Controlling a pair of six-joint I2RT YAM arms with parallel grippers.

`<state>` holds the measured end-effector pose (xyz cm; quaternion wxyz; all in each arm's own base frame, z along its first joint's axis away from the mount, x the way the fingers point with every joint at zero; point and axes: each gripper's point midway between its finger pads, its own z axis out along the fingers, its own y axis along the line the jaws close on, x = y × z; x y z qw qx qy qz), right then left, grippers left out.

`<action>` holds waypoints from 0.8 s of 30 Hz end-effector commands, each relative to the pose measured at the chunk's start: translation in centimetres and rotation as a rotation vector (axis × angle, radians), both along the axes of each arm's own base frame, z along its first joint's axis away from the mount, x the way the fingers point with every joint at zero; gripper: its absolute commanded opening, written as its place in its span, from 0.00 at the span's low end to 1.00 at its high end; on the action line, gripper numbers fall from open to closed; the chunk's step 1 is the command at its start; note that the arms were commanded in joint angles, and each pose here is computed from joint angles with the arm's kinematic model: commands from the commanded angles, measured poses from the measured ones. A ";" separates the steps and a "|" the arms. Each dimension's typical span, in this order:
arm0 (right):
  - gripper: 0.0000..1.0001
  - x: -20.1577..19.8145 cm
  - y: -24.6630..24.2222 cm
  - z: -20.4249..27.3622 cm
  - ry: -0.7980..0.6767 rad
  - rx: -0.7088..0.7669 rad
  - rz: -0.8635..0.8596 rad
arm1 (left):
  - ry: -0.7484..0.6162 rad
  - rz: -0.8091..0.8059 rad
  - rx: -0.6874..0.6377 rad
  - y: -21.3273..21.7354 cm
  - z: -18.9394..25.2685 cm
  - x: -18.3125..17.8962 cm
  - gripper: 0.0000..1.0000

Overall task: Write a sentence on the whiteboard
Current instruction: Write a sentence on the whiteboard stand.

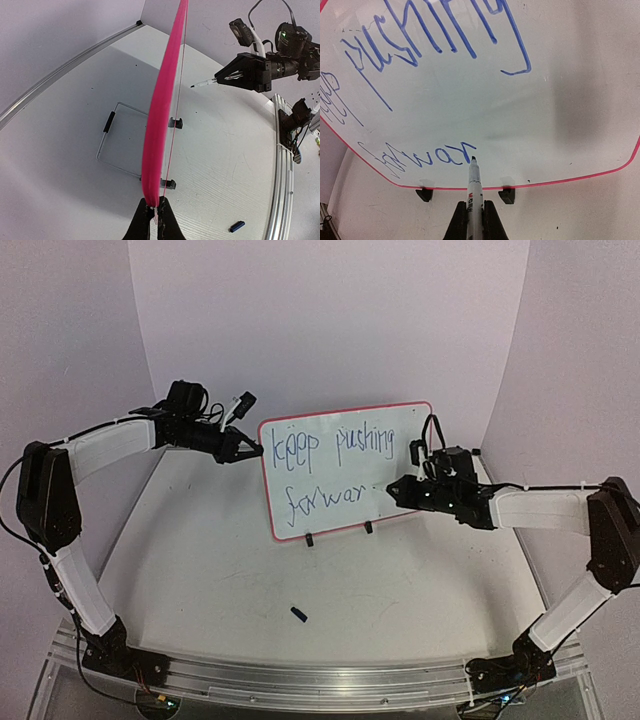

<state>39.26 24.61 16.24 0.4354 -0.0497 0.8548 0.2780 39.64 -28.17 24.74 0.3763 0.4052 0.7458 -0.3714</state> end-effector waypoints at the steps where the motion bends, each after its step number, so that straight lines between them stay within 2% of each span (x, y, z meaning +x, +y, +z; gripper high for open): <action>1: 0.00 1.0 0.4 -0.3 -0.009 0.003 0.013 | 0.065 -0.015 0.053 -0.4 -1.8 -1.1 0.00; 24: 0.00 3.2 1.1 0.2 -0.032 0.027 0.026 | 0.068 -0.016 0.056 -0.4 -2.0 -1.1 0.00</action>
